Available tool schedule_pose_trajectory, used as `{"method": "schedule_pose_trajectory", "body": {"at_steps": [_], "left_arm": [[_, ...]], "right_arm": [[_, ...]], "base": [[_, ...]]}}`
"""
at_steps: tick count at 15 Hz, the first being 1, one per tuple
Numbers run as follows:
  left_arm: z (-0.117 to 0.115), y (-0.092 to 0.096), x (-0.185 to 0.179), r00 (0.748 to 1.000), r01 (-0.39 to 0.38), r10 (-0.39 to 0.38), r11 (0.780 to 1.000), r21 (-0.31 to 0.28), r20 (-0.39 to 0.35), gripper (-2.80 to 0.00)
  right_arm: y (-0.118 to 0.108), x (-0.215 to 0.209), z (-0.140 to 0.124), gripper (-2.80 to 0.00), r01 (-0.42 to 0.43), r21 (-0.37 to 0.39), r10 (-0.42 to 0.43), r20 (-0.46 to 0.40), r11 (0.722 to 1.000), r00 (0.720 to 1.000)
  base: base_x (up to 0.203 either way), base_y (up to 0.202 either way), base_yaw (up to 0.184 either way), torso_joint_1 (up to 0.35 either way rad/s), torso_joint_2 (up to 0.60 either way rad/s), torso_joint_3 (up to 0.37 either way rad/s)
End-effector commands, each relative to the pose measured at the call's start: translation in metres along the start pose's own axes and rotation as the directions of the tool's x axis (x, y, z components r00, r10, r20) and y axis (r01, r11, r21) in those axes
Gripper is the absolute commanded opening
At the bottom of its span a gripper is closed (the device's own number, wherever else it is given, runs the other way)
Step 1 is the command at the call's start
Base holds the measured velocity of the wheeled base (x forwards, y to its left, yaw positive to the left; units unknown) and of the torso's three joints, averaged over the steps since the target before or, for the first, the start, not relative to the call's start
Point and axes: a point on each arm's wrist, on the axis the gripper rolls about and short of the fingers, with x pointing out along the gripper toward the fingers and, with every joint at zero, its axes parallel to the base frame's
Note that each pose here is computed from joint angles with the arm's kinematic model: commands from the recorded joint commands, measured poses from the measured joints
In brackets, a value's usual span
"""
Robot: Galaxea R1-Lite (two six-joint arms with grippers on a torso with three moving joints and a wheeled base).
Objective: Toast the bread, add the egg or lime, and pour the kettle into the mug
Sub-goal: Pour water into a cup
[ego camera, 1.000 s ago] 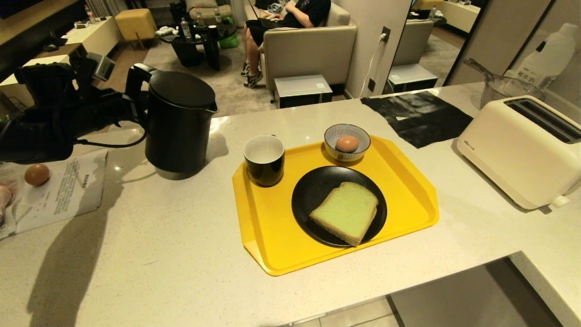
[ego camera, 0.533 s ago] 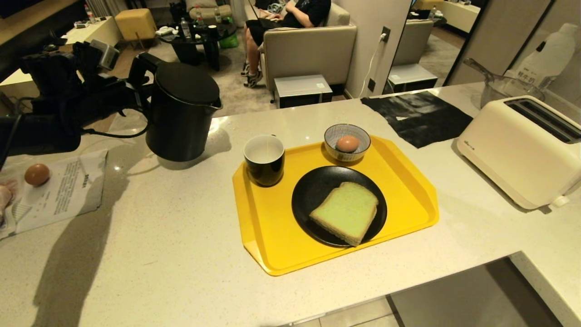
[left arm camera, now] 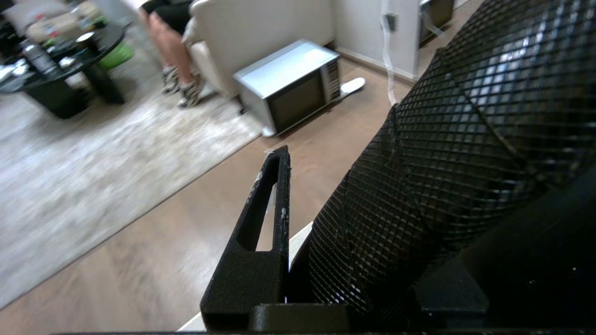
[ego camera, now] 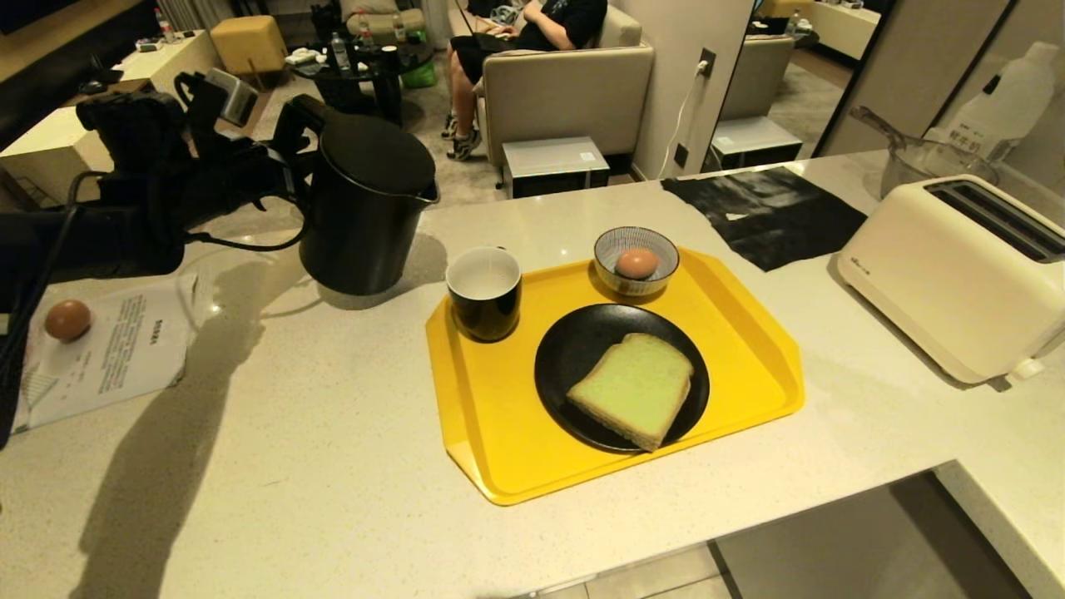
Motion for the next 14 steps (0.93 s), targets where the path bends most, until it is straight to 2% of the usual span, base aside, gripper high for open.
{"method": "schedule_pose_trajectory", "body": {"at_steps": [1,7,14], "left_arm": [[0.008,-0.006,0.003,1.0,0.005,-0.005,1.0,0.005,0.02,-2.8],[0.023,-0.007,-0.001,0.999,-0.008,0.007,0.999,0.033,0.037,-2.8],[0.065,-0.006,-0.02,0.997,-0.022,0.018,0.998,0.054,0.072,-2.8]], "right_arm": [[0.0,0.002,-0.007,-2.8,-0.002,0.0,0.002,-0.026,1.0,1.0],[0.0,0.002,-0.007,-2.8,-0.002,0.0,0.002,-0.026,1.0,1.0],[0.0,0.002,-0.007,-2.8,-0.003,0.0,0.003,-0.026,1.0,1.0]], "base": [[0.0,0.0,0.0,0.0,0.0,0.0],[0.0,0.0,0.0,0.0,0.0,0.0],[0.0,0.0,0.0,0.0,0.0,0.0]]}}
